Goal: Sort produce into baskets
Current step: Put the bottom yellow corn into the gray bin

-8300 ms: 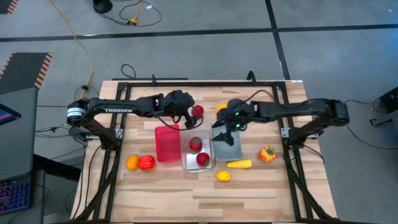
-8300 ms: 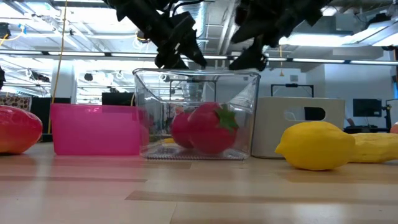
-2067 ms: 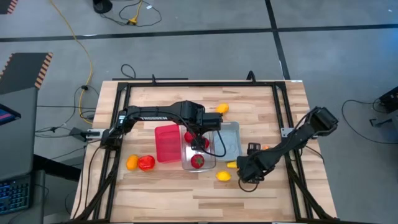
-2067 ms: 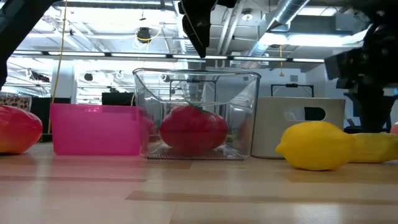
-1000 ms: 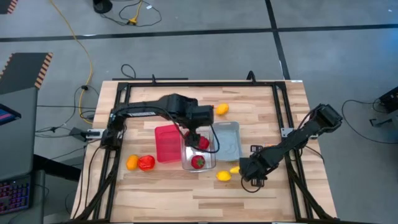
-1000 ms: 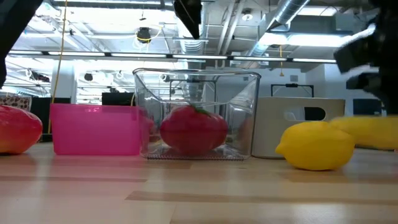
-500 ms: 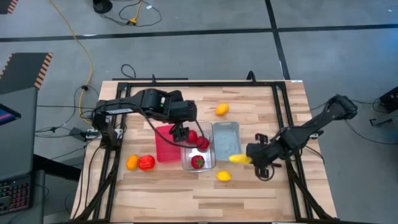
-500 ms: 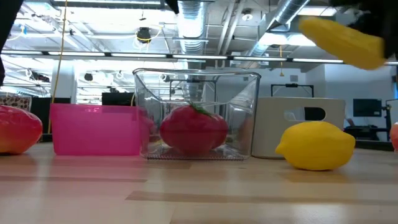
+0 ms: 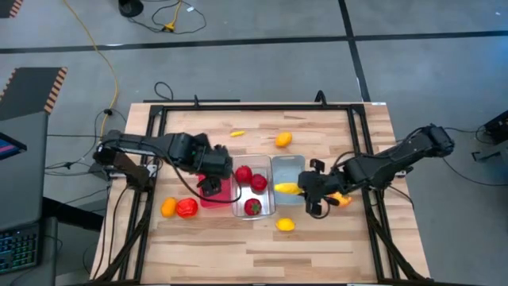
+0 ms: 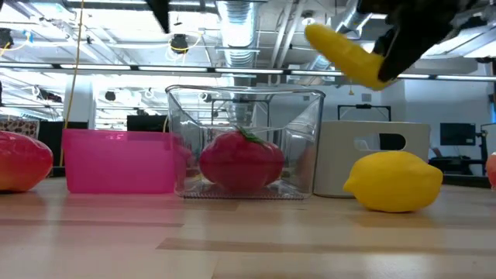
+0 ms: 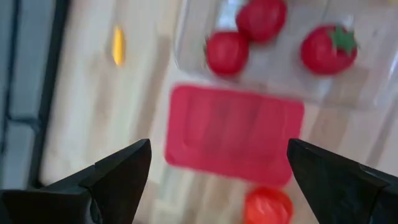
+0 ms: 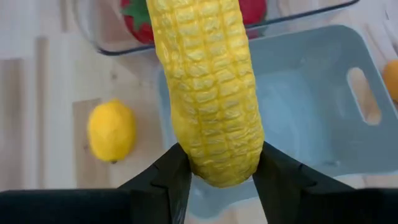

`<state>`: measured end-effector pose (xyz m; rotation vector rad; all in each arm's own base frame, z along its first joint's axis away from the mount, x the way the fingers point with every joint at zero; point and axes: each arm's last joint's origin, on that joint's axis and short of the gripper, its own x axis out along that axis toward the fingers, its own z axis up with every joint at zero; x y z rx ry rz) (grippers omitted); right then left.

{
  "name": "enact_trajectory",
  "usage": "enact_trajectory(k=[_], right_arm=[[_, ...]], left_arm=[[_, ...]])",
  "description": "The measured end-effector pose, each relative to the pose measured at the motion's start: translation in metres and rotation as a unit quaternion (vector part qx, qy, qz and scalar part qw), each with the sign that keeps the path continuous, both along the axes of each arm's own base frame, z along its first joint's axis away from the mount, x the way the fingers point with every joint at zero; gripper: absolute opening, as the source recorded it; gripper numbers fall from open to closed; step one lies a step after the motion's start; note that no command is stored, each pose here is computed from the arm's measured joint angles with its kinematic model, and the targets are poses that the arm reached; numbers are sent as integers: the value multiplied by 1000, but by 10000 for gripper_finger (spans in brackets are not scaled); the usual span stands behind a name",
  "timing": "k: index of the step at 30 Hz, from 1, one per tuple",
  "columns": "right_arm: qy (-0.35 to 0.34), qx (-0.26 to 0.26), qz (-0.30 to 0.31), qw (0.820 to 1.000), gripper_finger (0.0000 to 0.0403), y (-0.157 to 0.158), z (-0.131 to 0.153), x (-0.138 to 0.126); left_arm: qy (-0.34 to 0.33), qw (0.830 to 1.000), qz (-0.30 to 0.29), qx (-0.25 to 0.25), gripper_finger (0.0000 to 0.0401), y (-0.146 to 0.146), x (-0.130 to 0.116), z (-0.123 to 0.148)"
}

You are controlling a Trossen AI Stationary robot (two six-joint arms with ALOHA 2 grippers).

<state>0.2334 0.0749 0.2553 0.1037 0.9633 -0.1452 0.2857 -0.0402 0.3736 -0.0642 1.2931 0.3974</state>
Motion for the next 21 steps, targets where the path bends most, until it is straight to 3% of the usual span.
enact_trajectory(k=[11,21], right_arm=[[21,-8,-34,999,195,-16,-9,10],[22,-7,-57,998,207,-28,-9,12]], left_arm=[[-4,997,74,-32,364,-18,-47,-31],[59,994,59,-77,364,-36,-60,-69]])
